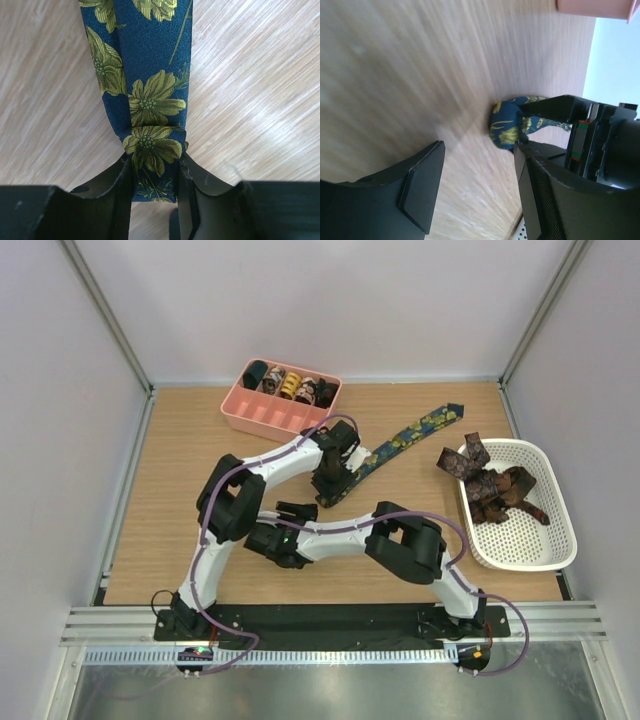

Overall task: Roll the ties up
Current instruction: Roll the tie

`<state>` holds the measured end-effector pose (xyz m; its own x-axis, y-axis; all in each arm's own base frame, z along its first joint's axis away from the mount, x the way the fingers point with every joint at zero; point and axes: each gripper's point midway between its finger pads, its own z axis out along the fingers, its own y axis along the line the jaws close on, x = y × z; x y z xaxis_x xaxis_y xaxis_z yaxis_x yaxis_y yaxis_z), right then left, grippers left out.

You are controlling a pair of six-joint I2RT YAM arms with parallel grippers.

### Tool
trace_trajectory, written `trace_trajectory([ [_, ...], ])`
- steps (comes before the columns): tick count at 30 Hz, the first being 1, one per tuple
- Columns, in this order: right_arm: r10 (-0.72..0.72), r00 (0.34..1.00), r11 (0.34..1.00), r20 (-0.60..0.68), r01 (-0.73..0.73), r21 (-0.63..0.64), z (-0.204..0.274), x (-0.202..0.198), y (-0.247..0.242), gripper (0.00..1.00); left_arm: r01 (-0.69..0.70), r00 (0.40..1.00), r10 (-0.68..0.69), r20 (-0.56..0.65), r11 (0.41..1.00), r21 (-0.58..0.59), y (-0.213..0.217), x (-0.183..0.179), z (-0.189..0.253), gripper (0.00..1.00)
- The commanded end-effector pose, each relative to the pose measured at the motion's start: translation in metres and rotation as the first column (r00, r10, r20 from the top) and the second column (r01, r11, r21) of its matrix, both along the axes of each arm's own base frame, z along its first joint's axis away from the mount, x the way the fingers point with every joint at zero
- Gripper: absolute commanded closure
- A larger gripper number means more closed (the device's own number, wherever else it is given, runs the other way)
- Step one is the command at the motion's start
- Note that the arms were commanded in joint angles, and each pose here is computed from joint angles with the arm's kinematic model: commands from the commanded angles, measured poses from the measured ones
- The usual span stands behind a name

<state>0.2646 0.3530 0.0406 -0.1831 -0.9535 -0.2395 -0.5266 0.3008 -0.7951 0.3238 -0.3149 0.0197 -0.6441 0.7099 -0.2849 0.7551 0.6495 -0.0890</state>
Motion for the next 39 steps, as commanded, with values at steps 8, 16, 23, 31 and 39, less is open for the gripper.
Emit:
trace_trajectory([
  [8, -0.047, 0.997, 0.993, 0.058, 0.053, -0.102, -0.008, 0.028, -0.013, 0.34, -0.009, 0.967, 0.051, -0.251, 0.986, 0.168, 0.031, -0.046, -0.025, 0.80],
  [16, -0.059, 0.998, 0.992, -0.005, 0.058, -0.113, -0.023, 0.029, -0.016, 0.40, -0.012, 0.958, 0.063, -0.278, 0.983, 0.181, 0.031, -0.049, -0.019, 0.80],
  [23, -0.101, 0.994, 0.985, -0.036, 0.095, -0.142, -0.040, 0.028, -0.025, 0.48, -0.011, 0.952, 0.070, -0.299, 0.981, 0.196, 0.033, -0.052, -0.017, 0.80],
  [31, -0.186, 0.982, 0.970, -0.025, 0.179, -0.167, -0.046, 0.033, -0.042, 0.65, -0.015, 0.957, 0.079, -0.278, 0.974, 0.227, 0.039, -0.050, -0.016, 0.77],
  [39, -0.189, 0.979, 0.976, -0.071, 0.180, -0.124, -0.048, 0.028, -0.039, 0.94, -0.020, 0.966, 0.073, -0.249, 0.977, 0.211, 0.036, -0.044, -0.010, 0.65],
])
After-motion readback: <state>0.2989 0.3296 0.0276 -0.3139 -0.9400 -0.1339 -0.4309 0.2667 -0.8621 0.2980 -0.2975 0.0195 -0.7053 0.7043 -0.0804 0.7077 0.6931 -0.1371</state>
